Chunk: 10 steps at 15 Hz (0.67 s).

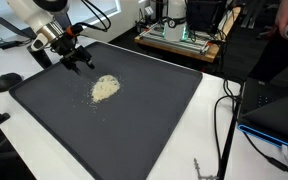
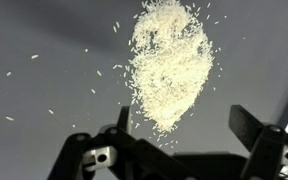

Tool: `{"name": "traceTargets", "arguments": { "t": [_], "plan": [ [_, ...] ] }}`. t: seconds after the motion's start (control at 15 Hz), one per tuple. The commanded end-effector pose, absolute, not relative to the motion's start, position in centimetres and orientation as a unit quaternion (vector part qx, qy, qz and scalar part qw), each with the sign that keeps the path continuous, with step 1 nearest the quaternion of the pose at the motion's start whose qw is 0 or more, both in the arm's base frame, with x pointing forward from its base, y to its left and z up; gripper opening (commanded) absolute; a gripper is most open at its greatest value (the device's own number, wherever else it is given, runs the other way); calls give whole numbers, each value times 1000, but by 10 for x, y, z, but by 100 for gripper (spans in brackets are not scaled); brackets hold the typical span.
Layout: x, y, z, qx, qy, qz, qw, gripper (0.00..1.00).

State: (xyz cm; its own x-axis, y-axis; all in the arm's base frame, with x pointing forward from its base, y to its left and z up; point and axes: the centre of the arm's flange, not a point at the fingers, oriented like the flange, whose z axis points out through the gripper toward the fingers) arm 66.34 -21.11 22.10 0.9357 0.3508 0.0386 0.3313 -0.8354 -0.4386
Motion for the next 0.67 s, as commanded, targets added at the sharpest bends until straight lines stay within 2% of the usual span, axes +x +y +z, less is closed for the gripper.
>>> {"name": "traceTargets", "arguments": {
  "t": [0.0,0.6],
  "plan": [
    [705,-207,227,-949,-226,46,215,100],
    [743,-147,242,-908,-382,102,140,100]
  ]
}}
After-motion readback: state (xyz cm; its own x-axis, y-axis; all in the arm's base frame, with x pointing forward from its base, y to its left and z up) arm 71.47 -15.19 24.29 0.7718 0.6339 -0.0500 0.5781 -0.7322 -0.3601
